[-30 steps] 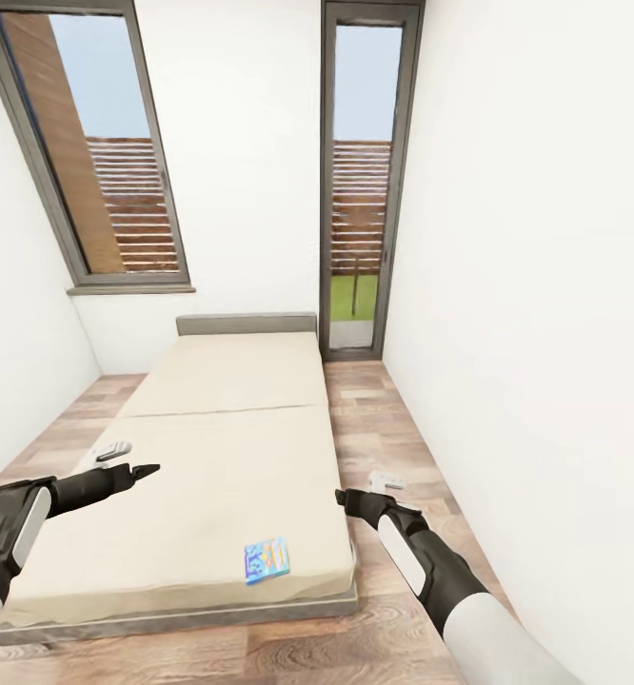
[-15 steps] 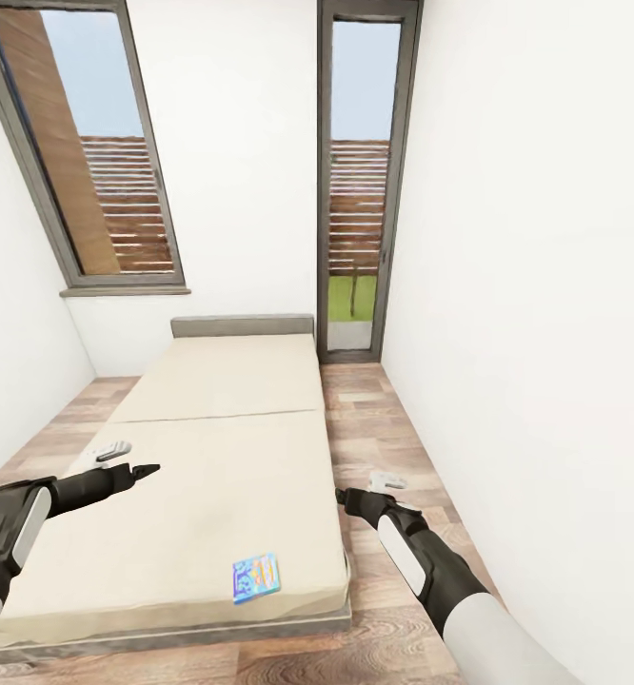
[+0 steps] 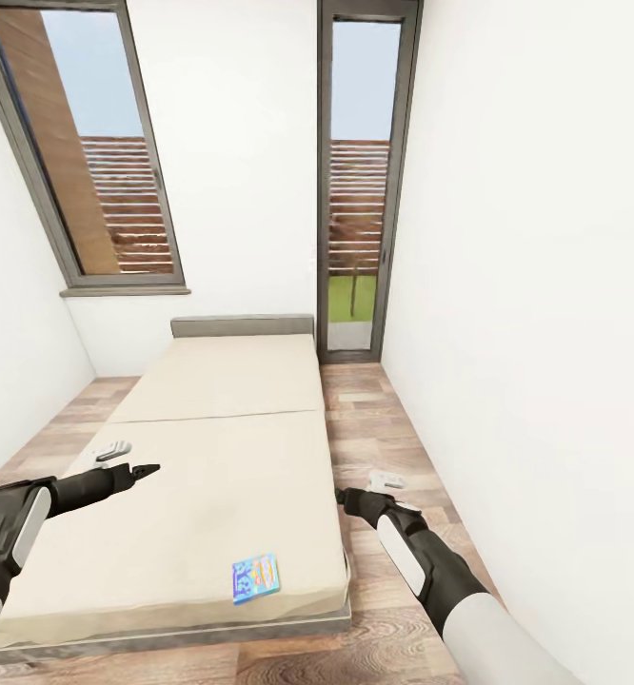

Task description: Put all the toys in the child's room - the three board games (two on the bed and one on the table), the two jigsaw puzzles on the table, and the tennis ball on the table - inside the toy box on the table in the child's room.

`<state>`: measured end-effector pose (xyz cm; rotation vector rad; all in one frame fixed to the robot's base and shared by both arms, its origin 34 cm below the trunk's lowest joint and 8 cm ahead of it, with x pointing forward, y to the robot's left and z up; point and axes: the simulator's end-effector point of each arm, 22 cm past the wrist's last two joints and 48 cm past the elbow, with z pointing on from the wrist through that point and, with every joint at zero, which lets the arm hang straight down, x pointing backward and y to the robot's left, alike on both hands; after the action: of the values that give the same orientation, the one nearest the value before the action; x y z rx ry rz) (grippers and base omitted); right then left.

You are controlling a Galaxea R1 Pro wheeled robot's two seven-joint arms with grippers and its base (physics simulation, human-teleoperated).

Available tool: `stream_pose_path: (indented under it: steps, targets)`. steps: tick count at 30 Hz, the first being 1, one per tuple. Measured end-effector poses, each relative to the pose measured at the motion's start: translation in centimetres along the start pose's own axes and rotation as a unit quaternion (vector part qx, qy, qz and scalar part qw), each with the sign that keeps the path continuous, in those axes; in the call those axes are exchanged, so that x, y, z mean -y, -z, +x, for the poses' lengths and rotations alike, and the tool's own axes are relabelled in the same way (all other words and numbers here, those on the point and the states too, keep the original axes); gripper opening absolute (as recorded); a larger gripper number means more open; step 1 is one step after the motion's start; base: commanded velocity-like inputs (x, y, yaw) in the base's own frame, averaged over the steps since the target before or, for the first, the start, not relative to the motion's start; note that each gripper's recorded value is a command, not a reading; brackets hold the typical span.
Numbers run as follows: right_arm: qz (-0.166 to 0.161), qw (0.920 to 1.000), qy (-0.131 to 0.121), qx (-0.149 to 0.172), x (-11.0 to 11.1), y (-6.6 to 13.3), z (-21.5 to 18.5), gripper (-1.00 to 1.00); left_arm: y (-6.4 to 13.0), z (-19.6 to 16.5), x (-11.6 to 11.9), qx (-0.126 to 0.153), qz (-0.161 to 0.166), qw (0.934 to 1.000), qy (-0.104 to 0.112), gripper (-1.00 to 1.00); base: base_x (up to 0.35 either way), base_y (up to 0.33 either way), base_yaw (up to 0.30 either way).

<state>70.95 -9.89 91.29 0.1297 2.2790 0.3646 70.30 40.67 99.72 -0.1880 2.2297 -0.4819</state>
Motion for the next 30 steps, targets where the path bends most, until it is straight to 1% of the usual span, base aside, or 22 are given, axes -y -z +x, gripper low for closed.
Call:
stream_pose_path:
  steps: [5,10,13,20,26,30]
  targets:
    - [0.0,1.0,0.0,0.0,-0.07,0.01,0.04,1.0,0.01,-0.01,0.02,0.0,0.0,1.0,0.0,1.0,0.039,-0.055,0.034]
    - [-0.002,1.0,0.0,-0.001,-0.28,0.0,0.11,1.0,0.0,-0.01,0.02,0.001,0.0,1.0,0.0,1.0,0.069,-0.131,0.223]
    - [-0.001,1.0,0.0,0.0,-0.15,0.0,0.08,1.0,0.01,-0.02,0.0,0.0,0.0,1.0,0.0,1.0,0.019,-0.047,0.114]
    - [0.0,1.0,0.0,0.0,-0.02,0.0,0.02,1.0,-0.01,-0.01,0.02,0.001,0.0,1.0,0.0,1.0,0.003,-0.187,0.017]
    - [0.0,1.0,0.0,0.0,0.01,0.0,0.06,1.0,0.0,-0.03,0.02,0.001,0.0,1.0,0.0,1.0,0.0,-0.033,0.0]
    - [0.0,1.0,0.0,0.0,-0.01,0.0,0.04,1.0,-0.02,-0.01,0.04,0.001,0.001,1.0,0.0,1.0,0.0,-0.204,0.0]
